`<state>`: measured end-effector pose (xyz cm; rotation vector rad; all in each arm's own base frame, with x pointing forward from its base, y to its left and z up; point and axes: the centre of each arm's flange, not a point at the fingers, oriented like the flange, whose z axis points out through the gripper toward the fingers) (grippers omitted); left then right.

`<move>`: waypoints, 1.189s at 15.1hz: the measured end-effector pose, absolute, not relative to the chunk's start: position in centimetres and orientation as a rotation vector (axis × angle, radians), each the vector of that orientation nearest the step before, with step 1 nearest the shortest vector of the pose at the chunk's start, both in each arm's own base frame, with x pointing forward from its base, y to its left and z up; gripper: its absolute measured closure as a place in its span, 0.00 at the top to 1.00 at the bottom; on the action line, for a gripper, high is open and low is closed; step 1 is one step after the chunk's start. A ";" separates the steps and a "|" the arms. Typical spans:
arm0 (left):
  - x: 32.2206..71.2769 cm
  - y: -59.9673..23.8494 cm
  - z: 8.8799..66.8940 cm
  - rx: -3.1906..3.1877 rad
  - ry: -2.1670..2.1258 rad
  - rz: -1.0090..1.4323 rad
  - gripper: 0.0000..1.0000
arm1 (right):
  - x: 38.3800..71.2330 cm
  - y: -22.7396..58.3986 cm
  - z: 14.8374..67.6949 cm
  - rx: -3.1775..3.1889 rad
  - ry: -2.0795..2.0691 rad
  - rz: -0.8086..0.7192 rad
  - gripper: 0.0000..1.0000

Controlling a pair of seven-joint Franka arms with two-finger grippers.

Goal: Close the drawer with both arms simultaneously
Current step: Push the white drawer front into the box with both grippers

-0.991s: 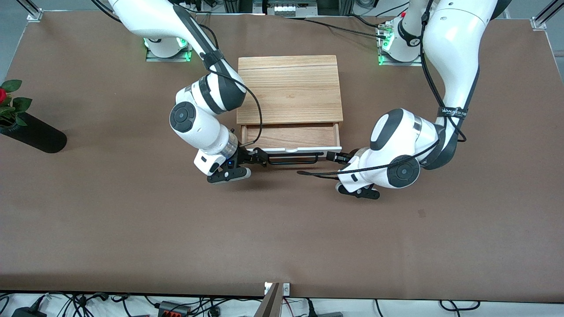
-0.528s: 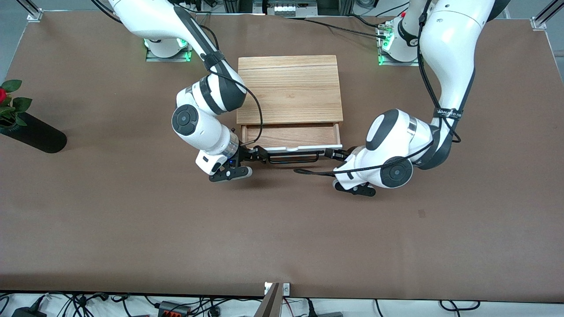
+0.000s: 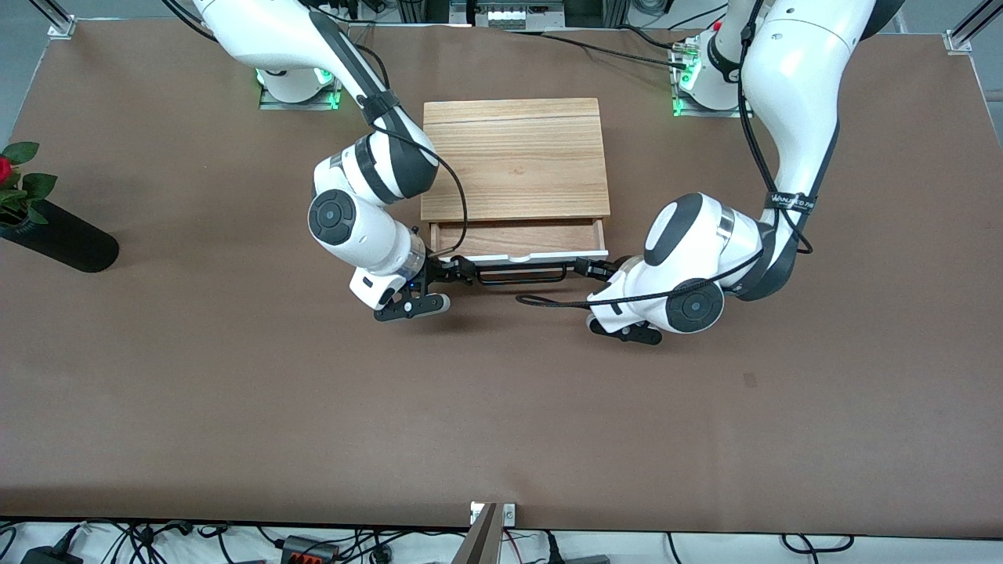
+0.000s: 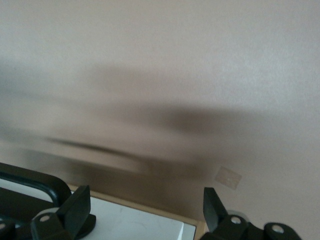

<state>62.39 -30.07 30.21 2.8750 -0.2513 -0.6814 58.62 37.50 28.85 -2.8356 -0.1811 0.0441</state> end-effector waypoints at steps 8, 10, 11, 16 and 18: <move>60.9 -31.3 29.2 2.870 -0.296 -0.785 1.00 | 57.5 36.9 28.0 -2.862 -0.199 0.217 1.00; 60.6 -31.5 28.7 2.869 -0.302 -0.805 1.00 | 57.1 36.7 28.0 -2.867 -0.205 0.267 1.00; 60.4 -31.5 28.6 2.867 -0.304 -0.816 1.00 | 56.9 36.7 28.0 -2.869 -0.208 0.291 1.00; 59.0 -32.3 27.3 2.856 -0.331 -0.904 1.00 | 56.2 36.5 27.8 -2.874 -0.222 0.375 1.00; 58.7 -32.4 26.9 2.852 -0.333 -0.927 1.00 | 56.1 36.5 27.7 -2.875 -0.223 0.385 1.00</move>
